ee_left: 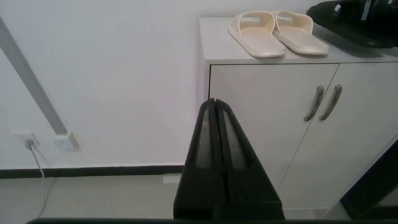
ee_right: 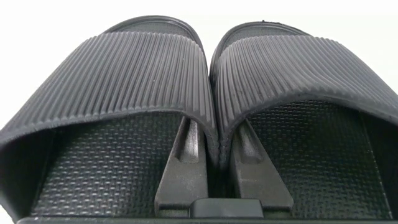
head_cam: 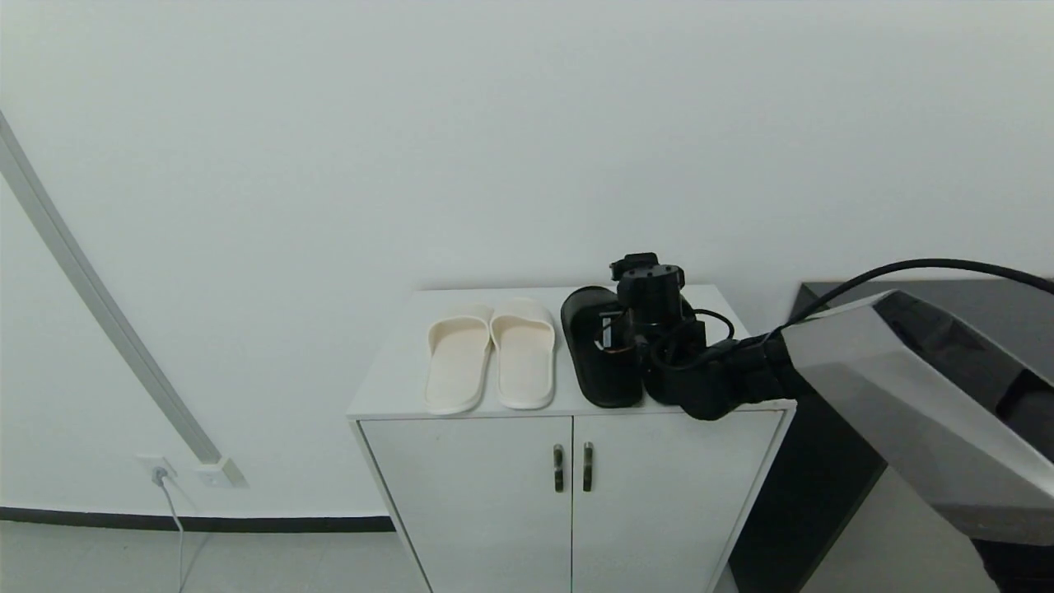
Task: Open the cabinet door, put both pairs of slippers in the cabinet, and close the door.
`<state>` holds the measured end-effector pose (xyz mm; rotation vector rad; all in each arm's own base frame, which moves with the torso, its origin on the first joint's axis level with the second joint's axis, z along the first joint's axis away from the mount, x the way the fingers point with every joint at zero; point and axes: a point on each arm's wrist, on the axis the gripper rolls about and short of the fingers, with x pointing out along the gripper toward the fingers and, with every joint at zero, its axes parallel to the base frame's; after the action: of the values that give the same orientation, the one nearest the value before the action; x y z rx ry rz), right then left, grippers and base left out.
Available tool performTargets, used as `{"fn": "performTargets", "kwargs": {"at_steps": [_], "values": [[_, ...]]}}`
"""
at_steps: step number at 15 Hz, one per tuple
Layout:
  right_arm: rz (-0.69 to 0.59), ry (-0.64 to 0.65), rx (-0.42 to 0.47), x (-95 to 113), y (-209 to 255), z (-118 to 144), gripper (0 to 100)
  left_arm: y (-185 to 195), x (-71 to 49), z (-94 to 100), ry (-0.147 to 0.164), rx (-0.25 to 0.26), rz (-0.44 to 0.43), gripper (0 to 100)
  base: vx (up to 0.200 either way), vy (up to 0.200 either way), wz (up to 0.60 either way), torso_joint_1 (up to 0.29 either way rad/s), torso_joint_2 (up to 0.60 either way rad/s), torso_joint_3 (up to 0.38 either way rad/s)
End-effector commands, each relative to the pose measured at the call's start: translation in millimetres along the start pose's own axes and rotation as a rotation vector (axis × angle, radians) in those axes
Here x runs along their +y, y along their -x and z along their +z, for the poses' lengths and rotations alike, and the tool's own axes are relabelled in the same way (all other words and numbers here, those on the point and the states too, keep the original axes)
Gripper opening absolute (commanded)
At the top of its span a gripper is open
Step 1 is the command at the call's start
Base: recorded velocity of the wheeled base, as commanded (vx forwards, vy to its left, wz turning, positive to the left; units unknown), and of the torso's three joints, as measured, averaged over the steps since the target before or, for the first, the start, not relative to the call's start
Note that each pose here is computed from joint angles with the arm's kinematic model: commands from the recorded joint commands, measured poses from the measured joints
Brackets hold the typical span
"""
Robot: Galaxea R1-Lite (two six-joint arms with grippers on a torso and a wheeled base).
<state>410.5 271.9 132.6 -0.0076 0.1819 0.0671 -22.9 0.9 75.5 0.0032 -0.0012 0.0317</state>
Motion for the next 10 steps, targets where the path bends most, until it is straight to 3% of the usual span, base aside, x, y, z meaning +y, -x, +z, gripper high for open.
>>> {"fn": "performTargets", "kwargs": {"at_steps": [1,3,10], "values": [[0.046,-0.013,-0.033,-6.4,50.6,33.1,0,-0.1,0.0,0.0,0.000,0.001,0.001,0,0.000,0.000,0.00,0.000,0.00,0.000],[0.108,-0.003,-0.019,-12.3,84.2,34.5,0,-0.1,0.0,0.0,0.000,0.001,0.001,0,0.000,0.000,0.00,0.000,0.00,0.000],[0.563,0.088,0.112,-48.1,178.4,9.0,0,-0.1,0.0,0.0,0.000,0.001,0.001,0,0.000,0.000,0.00,0.000,0.00,0.000]]}}
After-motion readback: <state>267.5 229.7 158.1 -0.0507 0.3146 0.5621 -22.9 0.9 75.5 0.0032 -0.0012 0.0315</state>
